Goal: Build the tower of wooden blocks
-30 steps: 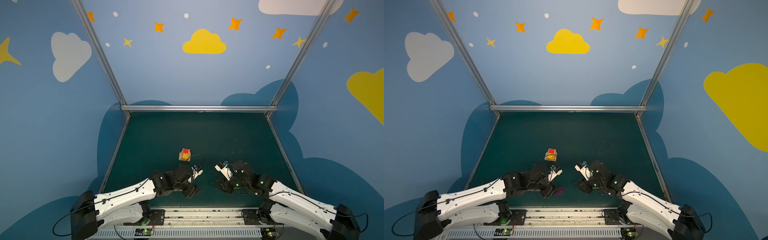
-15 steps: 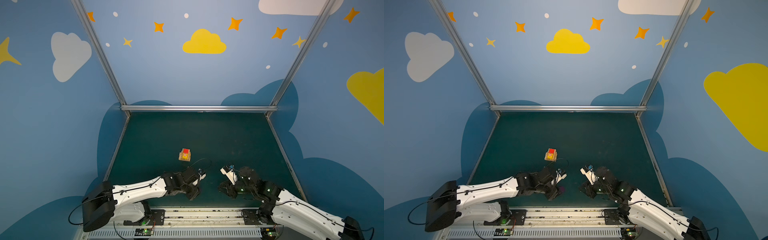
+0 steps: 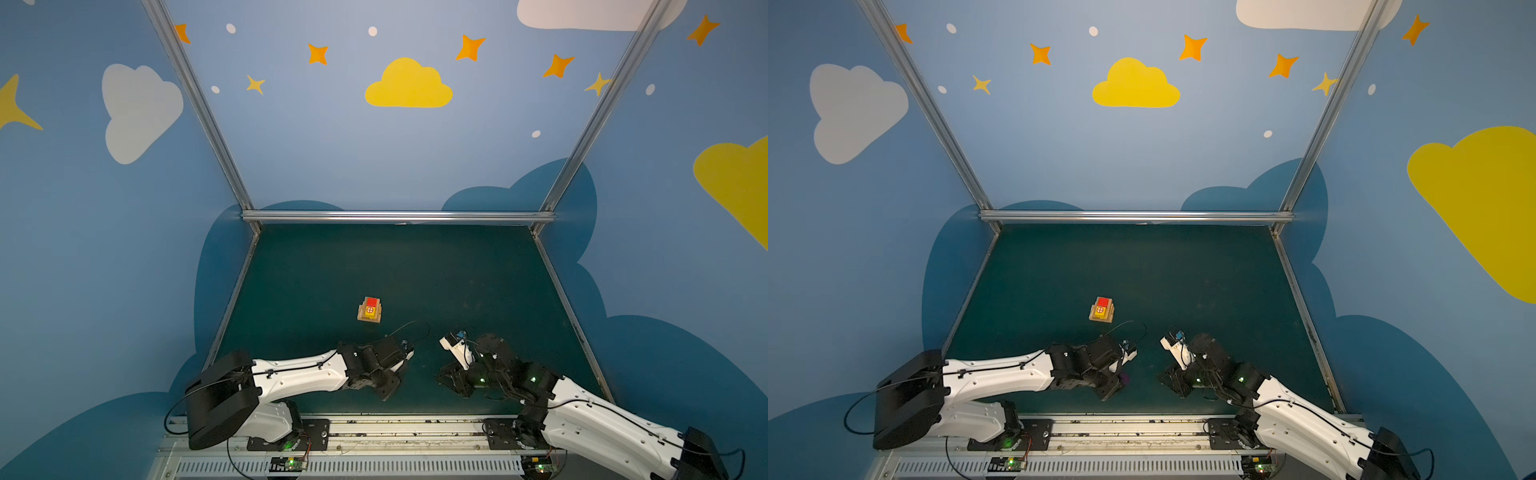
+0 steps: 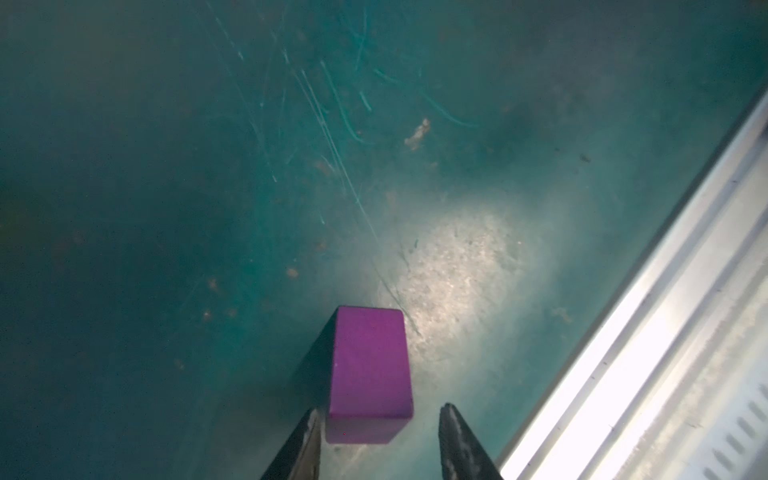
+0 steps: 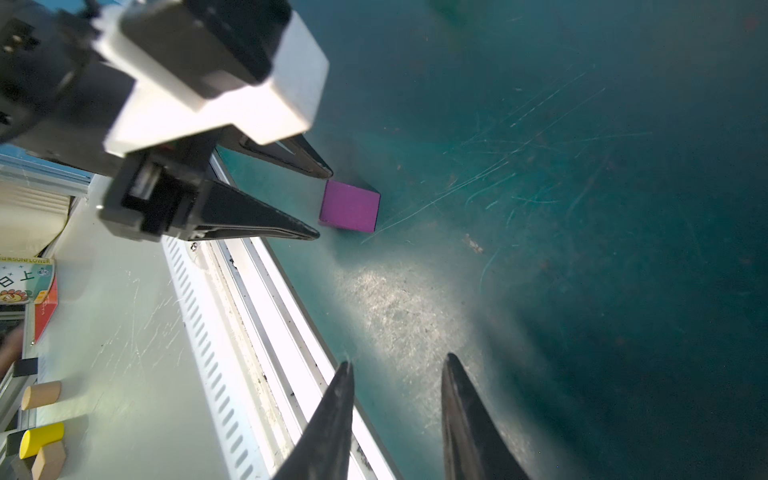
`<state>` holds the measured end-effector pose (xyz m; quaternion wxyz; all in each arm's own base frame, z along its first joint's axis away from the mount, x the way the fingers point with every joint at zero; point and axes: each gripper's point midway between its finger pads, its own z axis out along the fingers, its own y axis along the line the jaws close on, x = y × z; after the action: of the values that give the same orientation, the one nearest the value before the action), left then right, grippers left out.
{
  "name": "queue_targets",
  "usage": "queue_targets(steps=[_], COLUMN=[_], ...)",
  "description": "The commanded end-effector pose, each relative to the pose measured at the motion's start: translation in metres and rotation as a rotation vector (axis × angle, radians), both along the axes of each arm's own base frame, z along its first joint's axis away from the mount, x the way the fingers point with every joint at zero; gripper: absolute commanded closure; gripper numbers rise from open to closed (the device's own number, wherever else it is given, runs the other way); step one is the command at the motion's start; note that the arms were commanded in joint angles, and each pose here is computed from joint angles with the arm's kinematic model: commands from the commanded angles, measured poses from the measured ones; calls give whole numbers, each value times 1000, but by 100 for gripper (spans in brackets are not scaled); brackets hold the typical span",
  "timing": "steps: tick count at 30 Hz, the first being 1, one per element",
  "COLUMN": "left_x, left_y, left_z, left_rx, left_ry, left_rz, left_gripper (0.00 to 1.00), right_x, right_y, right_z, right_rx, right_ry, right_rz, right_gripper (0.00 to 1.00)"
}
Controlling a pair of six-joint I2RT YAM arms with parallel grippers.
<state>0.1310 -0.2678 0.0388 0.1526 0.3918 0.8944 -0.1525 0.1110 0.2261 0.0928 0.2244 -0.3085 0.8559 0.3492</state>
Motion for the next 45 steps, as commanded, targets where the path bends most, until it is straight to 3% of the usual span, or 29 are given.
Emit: queue_targets(steps=[1,20,35,45], left_x=[5,4,5,23], left_y=[-3,-4,-5,-9], left_z=[4,1,-1,32], left_rx=[20,37,61,-16], left_ry=[-14,3,9,-69], left_rz=[7,1,-6,102], left_gripper=[54,66,70,74], right_x=[2,2,3,6], right_y=[0,0,-1,-5], right_z=[1,-1,0,5], right_rx=[12,5,7,8], right_ry=[-19,-18,-25,-51], right_rz=[-7,-10,-15,-38], right_gripper=[68,69,69,69])
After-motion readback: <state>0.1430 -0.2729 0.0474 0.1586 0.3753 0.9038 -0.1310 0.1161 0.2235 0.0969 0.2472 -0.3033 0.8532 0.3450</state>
